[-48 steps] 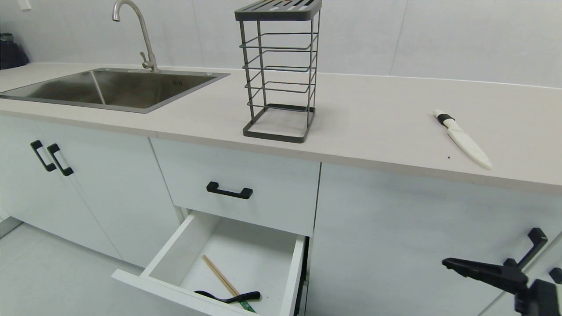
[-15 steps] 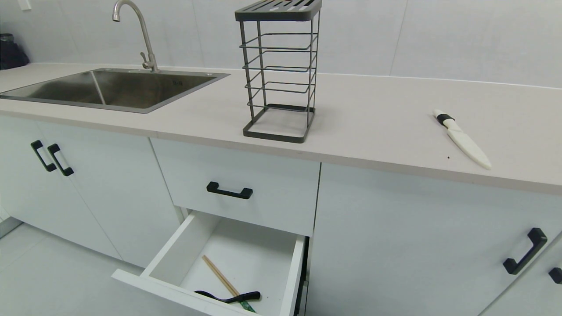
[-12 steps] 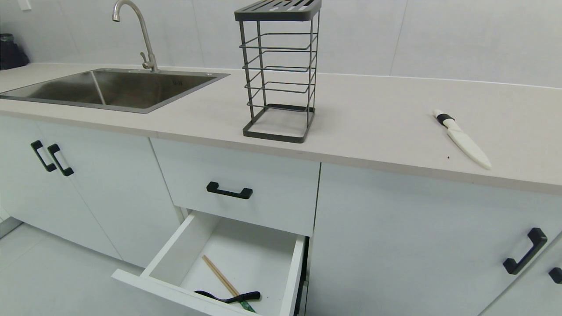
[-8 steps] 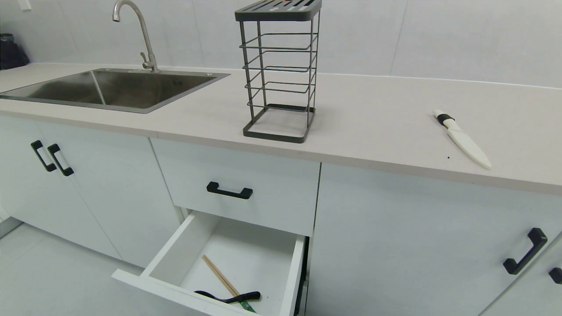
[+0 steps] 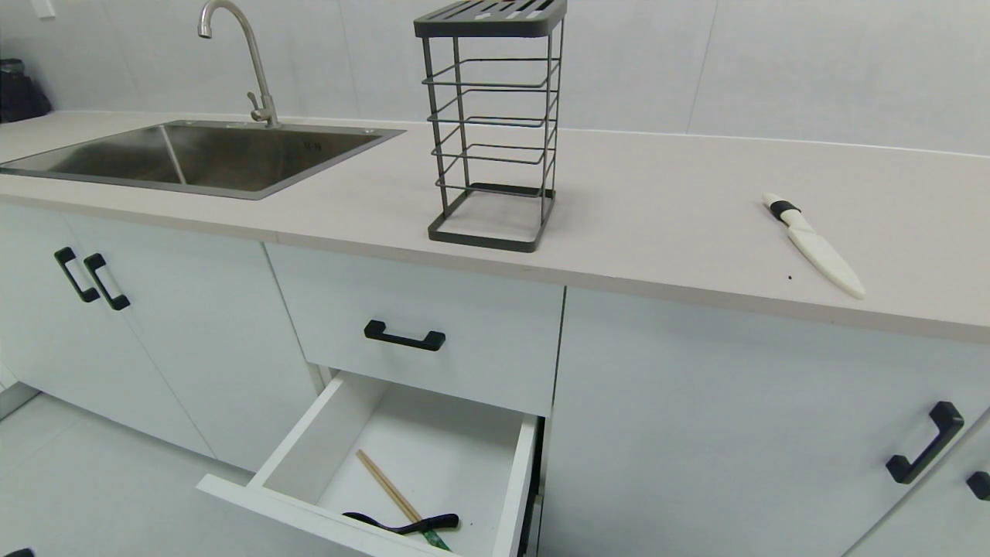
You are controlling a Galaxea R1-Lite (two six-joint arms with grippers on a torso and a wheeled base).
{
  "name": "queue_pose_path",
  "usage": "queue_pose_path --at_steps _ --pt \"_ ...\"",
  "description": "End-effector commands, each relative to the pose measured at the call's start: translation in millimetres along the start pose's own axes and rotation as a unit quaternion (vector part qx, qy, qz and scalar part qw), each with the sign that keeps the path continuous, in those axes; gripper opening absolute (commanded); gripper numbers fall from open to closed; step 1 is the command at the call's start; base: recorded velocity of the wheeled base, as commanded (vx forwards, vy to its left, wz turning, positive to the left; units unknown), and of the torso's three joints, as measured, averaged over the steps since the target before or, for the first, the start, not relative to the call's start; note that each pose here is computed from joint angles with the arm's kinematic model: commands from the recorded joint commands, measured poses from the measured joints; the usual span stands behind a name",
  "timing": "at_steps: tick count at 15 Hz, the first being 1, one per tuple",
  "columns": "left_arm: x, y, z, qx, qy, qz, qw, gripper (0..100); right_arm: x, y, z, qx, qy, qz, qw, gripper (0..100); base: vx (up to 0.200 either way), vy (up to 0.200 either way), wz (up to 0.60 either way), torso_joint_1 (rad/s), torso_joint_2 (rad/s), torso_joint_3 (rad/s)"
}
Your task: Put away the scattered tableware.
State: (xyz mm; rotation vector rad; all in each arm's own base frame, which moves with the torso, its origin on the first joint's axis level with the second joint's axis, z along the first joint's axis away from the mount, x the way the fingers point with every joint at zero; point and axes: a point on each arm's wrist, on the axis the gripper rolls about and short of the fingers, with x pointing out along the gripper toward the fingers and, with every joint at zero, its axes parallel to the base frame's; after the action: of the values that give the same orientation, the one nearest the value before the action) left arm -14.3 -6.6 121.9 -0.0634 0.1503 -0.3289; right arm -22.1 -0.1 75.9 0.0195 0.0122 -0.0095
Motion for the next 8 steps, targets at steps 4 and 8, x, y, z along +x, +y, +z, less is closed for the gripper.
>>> queue_pose_path --at_steps 4,8 --pt "65 15.8 -3.5 -0.059 0.270 -0.058 0.9592 100 0 0 0 -0.001 0.002 0.000 1.000 100 0.000 0.000 0.00 0.000 0.00 0.000" --pt "81 13.0 -14.6 -0.026 0.355 -0.104 0.9287 100 0 0 0 -0.001 0.002 0.000 1.000 100 0.000 0.000 0.00 0.000 0.00 0.000"
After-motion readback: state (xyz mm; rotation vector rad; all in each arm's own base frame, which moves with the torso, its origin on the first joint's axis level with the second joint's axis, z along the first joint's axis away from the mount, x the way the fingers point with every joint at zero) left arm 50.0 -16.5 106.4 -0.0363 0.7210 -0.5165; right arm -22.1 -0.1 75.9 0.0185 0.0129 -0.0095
